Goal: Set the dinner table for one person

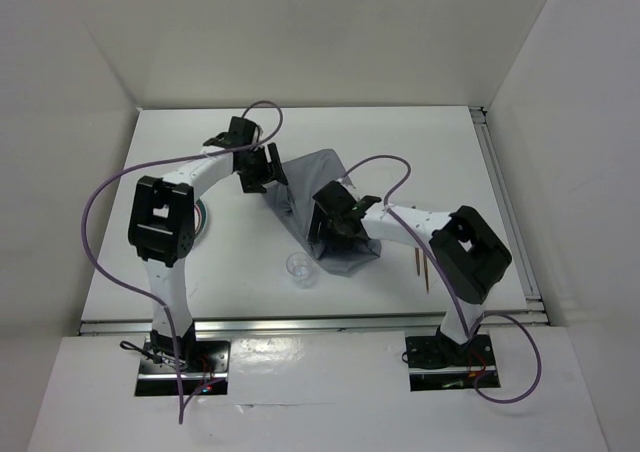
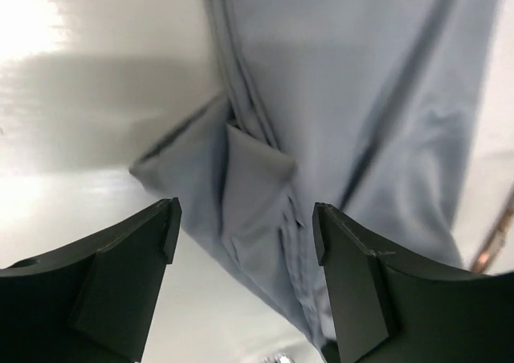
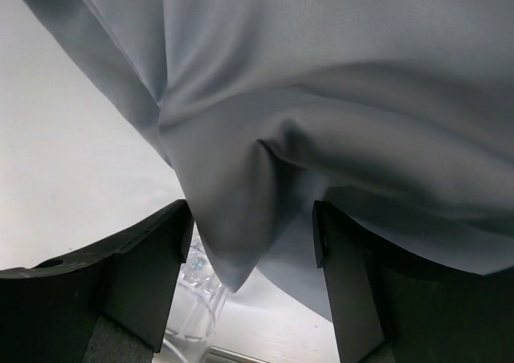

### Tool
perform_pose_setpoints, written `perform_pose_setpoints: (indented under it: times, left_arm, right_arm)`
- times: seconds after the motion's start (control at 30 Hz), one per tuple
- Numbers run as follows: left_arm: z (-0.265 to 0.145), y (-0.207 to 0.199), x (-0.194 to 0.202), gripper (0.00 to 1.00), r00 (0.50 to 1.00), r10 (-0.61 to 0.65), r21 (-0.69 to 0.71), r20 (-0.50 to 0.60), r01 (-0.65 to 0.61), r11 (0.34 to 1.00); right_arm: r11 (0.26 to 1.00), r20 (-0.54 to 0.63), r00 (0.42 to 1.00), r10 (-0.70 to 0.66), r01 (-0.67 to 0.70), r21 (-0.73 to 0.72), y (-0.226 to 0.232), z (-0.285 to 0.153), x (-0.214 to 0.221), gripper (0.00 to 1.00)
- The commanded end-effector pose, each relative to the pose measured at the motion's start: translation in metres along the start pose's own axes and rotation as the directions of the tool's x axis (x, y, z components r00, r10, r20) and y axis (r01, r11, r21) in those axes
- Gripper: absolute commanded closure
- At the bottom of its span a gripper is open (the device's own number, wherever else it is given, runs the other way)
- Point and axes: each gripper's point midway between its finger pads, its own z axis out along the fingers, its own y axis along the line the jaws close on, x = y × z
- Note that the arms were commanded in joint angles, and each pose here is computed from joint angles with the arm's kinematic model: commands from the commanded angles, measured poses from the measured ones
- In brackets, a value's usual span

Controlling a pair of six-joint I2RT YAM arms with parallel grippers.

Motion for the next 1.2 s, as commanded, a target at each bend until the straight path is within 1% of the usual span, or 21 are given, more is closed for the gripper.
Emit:
perform_pose_setpoints:
  times: [0.0, 0.17, 0.2, 0.23, 0.27, 0.3, 0.37, 0.4, 0.43, 0.47, 0.53, 0.73, 0.77, 0.83, 0.87, 0.93, 1.03, 1.07, 1.1, 1.13, 1.17]
  left_arm:
    - [0.022, 0.019, 0.01, 0.16, 0.998, 0.019, -0.091, -0.053, -0.023, 0.996]
    - [0.036, 0.029, 0.016, 0.24, 0.997, 0.009, -0.117, -0.077, -0.018, 0.993]
    - [0.035, 0.031, 0.018, 0.29, 0.997, -0.003, -0.131, -0.082, -0.008, 0.991]
    - [0.038, 0.034, 0.02, 0.32, 0.996, -0.005, -0.136, -0.089, -0.007, 0.991]
    - [0.038, 0.034, 0.02, 0.35, 0.996, -0.005, -0.136, -0.09, -0.007, 0.991]
    - [0.04, 0.035, 0.022, 0.45, 0.996, -0.015, -0.138, -0.09, 0.002, 0.99]
    - [0.04, 0.034, 0.023, 0.63, 0.995, -0.016, -0.13, -0.094, 0.003, 0.992]
    - [0.04, 0.031, 0.022, 0.77, 0.996, -0.014, -0.115, -0.093, 0.003, 0.993]
    - [0.039, 0.032, 0.02, 1.0, 0.995, -0.024, -0.103, -0.097, 0.014, 0.995]
    - [0.037, 0.035, 0.018, 1.0, 0.995, -0.034, -0.11, -0.099, 0.023, 0.994]
    - [0.032, 0.033, 0.014, 1.0, 0.993, -0.044, -0.094, -0.106, 0.034, 0.995]
    - [0.017, 0.037, -0.019, 1.0, 0.999, -0.033, -0.1, -0.018, 0.031, 0.994]
    - [0.011, 0.035, -0.036, 1.0, 0.999, -0.032, -0.094, 0.024, 0.034, 0.995]
    - [0.02, 0.043, -0.043, 1.0, 0.999, -0.039, -0.112, 0.005, 0.04, 0.993]
    - [0.016, 0.036, -0.066, 1.0, 0.998, -0.025, -0.116, 0.057, 0.032, 0.993]
    - [0.03, 0.045, -0.079, 1.0, 0.997, -0.034, -0.144, 0.064, 0.042, 0.989]
    - [0.028, 0.036, -0.125, 1.0, 0.985, -0.025, -0.137, 0.172, 0.049, 0.989]
    - [0.043, 0.039, -0.124, 1.0, 0.987, -0.009, -0.168, 0.162, 0.037, 0.985]
    - [0.032, 0.029, -0.148, 1.0, 0.973, 0.023, -0.188, 0.23, 0.021, 0.982]
    - [0.032, 0.027, -0.156, 1.0, 0.968, 0.027, -0.188, 0.248, 0.021, 0.982]
    - [0.032, 0.023, -0.163, 1.0, 0.964, 0.03, -0.179, 0.265, 0.018, 0.984]
  right_arm:
    - [0.998, 0.04, 0.999, 0.006, -0.004, -0.056, 0.024, -0.003, -0.015, 0.28]
    - [0.999, 0.036, 0.999, -0.004, 0.006, -0.049, 0.026, 0.004, -0.016, 0.33]
    - [0.999, 0.036, 0.999, -0.004, 0.006, -0.049, 0.026, 0.004, -0.016, 0.35]
    - [0.999, 0.036, 0.999, -0.004, 0.006, -0.049, 0.028, 0.006, -0.017, 0.42]
    - [0.999, 0.036, 0.999, -0.004, 0.006, -0.049, 0.028, 0.006, -0.017, 0.45]
    - [0.999, 0.036, 0.999, -0.014, 0.016, -0.049, 0.028, 0.006, -0.017, 0.48]
    - [0.999, 0.032, 0.999, -0.016, 0.017, -0.043, 0.028, 0.007, -0.017, 0.69]
    - [0.998, 0.035, 0.999, -0.013, 0.015, -0.053, 0.029, 0.006, -0.023, 0.78]
    - [0.998, 0.027, 0.999, -0.028, 0.029, -0.059, 0.03, 0.005, -0.021, 0.87]
    - [0.997, 0.043, 0.999, -0.015, 0.018, -0.07, 0.034, 0.003, -0.031, 1.0]
    - [0.993, 0.061, 0.998, -0.031, 0.038, -0.108, 0.042, -0.008, -0.042, 1.0]
    - [0.954, 0.187, 0.98, 0.068, -0.009, -0.299, 0.056, -0.05, -0.129, 1.0]
    - [0.936, 0.217, 0.971, 0.098, -0.016, -0.353, 0.054, -0.061, -0.155, 1.0]
    - [0.918, 0.234, 0.963, 0.134, -0.032, -0.395, 0.048, -0.067, -0.18, 1.0]
    - [0.905, 0.225, 0.964, 0.145, -0.037, -0.424, 0.046, -0.069, -0.19, 1.0]
    - [0.899, 0.257, 0.941, 0.219, -0.093, -0.427, 0.022, -0.072, -0.226, 1.0]
    - [0.851, 0.221, 0.912, 0.346, -0.206, -0.483, -0.014, -0.065, -0.254, 1.0]
    - [0.813, 0.181, 0.892, 0.414, -0.273, -0.515, -0.02, -0.067, -0.257, 1.0]
    - [0.778, 0.141, 0.874, 0.466, -0.328, -0.537, -0.04, -0.058, -0.256, 1.0]
    - [0.744, 0.108, 0.858, 0.502, -0.365, -0.56, -0.047, -0.056, -0.254, 0.99]
    - [0.679, 0.041, 0.816, 0.576, -0.45, -0.581, -0.054, -0.051, -0.25, 0.92]
